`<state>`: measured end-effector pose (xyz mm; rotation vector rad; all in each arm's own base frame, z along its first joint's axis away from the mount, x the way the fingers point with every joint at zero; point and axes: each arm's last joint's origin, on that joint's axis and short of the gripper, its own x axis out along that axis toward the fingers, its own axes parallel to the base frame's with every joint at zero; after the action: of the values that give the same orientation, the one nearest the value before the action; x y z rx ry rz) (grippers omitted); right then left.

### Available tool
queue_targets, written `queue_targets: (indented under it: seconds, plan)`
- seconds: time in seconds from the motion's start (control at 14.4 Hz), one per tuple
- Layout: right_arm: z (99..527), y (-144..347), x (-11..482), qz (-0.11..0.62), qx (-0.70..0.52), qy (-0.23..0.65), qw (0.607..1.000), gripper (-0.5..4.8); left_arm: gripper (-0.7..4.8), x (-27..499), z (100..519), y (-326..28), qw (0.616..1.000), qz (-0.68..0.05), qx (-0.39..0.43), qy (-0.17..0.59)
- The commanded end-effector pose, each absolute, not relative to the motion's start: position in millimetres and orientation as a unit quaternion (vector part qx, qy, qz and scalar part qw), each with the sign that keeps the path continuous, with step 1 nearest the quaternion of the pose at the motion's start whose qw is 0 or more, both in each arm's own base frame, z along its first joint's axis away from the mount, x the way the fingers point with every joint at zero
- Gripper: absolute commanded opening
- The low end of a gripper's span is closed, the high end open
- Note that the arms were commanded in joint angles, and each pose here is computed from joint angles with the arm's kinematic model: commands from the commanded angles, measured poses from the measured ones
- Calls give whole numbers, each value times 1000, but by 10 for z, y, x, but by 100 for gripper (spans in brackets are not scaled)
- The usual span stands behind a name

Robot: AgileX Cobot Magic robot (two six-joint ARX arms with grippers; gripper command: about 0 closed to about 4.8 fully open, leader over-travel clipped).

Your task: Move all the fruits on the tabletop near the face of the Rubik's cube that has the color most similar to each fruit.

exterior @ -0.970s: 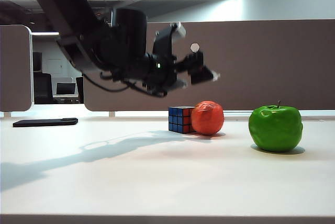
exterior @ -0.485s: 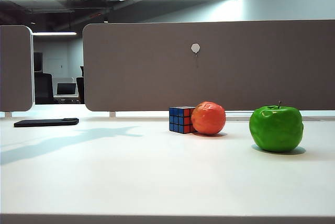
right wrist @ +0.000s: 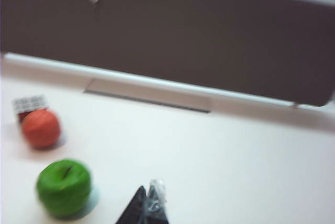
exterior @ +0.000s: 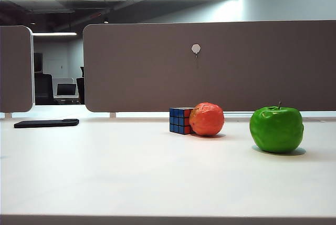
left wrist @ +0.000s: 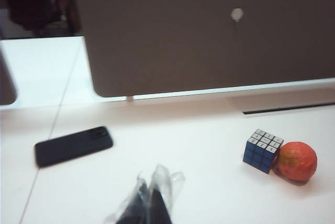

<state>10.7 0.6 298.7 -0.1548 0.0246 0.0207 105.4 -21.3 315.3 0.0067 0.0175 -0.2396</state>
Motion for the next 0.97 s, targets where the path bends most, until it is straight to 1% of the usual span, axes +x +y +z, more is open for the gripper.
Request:
queue_targets:
  seconds: [0.07, 0.35, 0.62, 0.76, 0.9, 0.97]
  plan:
    - [2898, 24, 174, 44, -77, 25, 996, 0, -6, 862, 2997, -170, 994, -108, -7, 10]
    - [2811, 43, 278, 76, -76, 18, 994, 0, -6, 645, 2811, -121, 996, -91, -8, 15]
    - [2688, 46, 440, 80, -78, -8, 994, 0, -6, 466, 2650, -83, 996, -85, -10, 1]
    - [2495, 45, 612, 78, -45, -23, 996, 0, -6, 483, 2549, -85, 996, -82, -15, 42]
    - [2427, 46, 674, 79, -38, -31, 996, -1, -6, 500, 2512, -88, 995, -82, -16, 48]
    - [2389, 42, 710, 72, -30, -52, 996, -1, -6, 513, 2489, -90, 995, -81, -16, 51]
